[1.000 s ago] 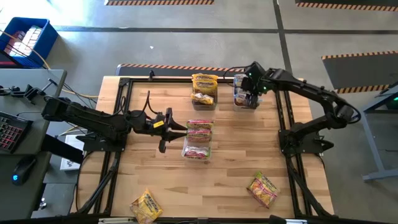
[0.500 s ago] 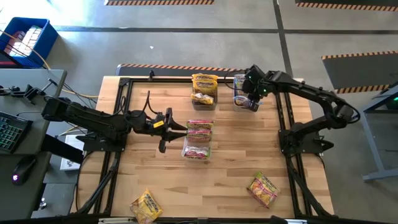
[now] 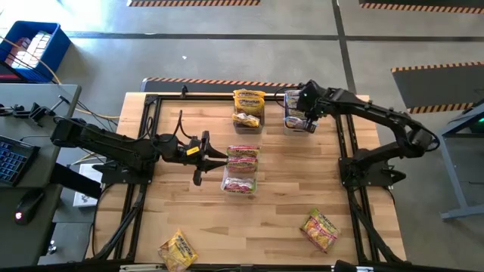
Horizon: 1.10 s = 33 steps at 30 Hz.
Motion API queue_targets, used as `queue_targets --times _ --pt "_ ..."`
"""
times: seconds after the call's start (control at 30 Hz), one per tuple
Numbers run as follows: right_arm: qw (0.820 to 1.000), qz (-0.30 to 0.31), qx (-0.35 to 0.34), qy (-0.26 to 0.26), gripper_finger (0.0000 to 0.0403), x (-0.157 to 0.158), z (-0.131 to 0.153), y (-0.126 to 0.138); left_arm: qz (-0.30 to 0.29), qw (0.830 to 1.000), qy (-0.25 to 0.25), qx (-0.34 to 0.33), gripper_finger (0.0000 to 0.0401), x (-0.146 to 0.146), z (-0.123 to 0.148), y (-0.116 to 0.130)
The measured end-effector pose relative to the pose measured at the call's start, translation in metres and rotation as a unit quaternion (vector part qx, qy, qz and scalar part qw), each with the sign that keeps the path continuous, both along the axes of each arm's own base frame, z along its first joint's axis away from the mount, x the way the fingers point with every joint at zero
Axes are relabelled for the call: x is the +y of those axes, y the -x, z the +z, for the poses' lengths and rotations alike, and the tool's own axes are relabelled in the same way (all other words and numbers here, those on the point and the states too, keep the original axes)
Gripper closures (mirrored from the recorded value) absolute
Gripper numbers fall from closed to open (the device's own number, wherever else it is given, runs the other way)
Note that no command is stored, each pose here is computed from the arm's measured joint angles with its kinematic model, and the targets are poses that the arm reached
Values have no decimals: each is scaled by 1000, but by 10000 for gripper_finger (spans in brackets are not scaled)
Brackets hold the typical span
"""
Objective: Sort Maruchan noodles
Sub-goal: Put the blue noodle pack into the white bin
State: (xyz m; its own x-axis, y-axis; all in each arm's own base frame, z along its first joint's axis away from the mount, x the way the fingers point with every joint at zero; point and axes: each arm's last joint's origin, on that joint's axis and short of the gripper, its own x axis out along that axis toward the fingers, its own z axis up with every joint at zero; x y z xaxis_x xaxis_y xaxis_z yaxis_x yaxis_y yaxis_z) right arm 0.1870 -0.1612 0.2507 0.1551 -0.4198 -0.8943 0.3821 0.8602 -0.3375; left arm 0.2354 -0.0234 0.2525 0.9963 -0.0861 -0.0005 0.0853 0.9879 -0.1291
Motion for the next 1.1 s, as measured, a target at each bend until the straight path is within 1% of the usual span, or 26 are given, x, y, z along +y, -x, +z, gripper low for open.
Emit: queue_targets --times 0.1,0.17,0.27,0.43,0.5,0.6,0.7,0.9,1.1 --pt "1000 8 -5 4 402 10 11 5 0 1000 0 0 310 0 0 0" --pt "1000 19 -21 0 402 17 19 9 0 1000 -1 0 310 0 0 0" --pt "996 47 -74 -23 403 30 30 13 0 1000 -1 0 310 0 0 0" --pt "980 96 -161 -72 403 46 43 16 0 1000 -1 0 310 0 0 0" --pt "973 110 -183 -88 403 50 38 15 -1 1000 -1 0 310 -1 0 0" --pt "969 119 -187 -105 403 51 22 14 -6 1000 -1 0 310 -3 0 0" --pt "970 114 -192 -101 403 47 6 15 -10 1000 -1 0 310 -5 0 0" --pt "962 101 -238 -93 403 34 -17 21 -10 1000 -5 -1 310 -5 0 0" --pt "966 61 -235 -88 403 21 -33 33 -10 1000 -6 -1 310 -5 0 0"
